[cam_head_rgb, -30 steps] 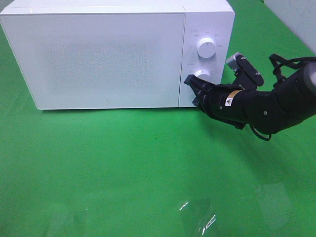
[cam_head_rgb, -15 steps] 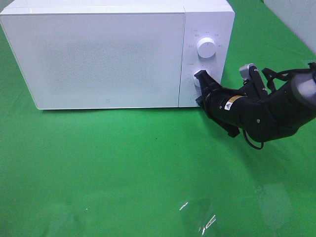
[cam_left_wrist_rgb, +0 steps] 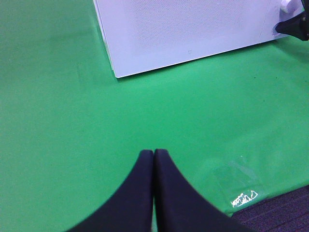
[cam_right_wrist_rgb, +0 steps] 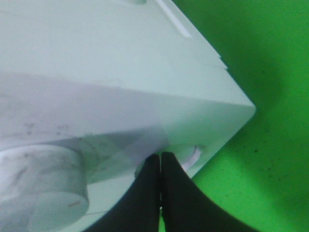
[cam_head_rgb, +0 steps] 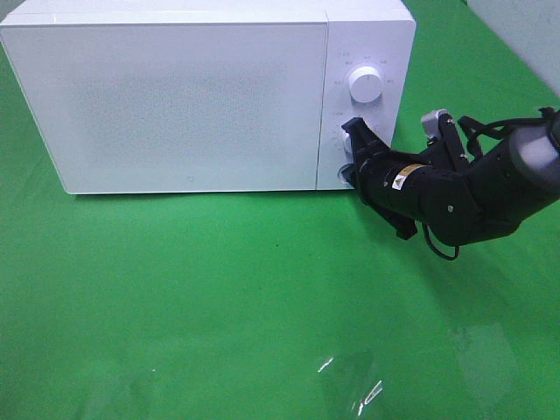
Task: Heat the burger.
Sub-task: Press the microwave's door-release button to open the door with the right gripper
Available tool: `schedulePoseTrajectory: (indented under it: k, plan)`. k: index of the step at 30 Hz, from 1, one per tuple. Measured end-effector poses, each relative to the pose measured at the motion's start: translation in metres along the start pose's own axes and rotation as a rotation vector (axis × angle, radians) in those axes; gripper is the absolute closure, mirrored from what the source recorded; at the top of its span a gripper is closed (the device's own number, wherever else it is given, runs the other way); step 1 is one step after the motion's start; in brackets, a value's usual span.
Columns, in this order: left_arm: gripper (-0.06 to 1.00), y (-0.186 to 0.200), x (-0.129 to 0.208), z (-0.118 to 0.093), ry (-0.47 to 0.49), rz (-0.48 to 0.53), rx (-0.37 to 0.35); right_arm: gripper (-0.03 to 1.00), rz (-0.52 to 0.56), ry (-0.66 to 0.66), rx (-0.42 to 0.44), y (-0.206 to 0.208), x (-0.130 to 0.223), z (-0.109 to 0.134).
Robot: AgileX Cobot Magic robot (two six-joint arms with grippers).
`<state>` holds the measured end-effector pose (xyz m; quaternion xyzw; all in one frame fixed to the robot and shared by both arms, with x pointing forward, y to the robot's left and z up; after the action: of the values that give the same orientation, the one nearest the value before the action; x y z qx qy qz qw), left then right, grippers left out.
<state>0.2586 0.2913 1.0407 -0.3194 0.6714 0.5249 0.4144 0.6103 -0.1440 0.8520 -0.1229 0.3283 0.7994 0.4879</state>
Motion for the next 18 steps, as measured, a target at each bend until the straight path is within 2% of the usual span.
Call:
schedulePoseTrajectory:
  k: [18]
  plan:
    - [0.94,0.0000,0.0000,0.0000,0.000,0.000,0.000,0.97,0.021,-0.020,0.012,-0.0045,0.0020,0.0039]
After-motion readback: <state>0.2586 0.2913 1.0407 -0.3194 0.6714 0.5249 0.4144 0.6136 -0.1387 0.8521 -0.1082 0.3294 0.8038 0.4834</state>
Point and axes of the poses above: a point on each arm's last joint axis where the gripper is mounted, y pointing back along that axis away from the gripper, z along the wrist's bending axis when the last joint is at zero, x = y × z, the point moved 3 cm from there along -y, pointing out along that axis toward the gripper, and after that the axes turned 11 degrees about y, right-handed, at the moved point
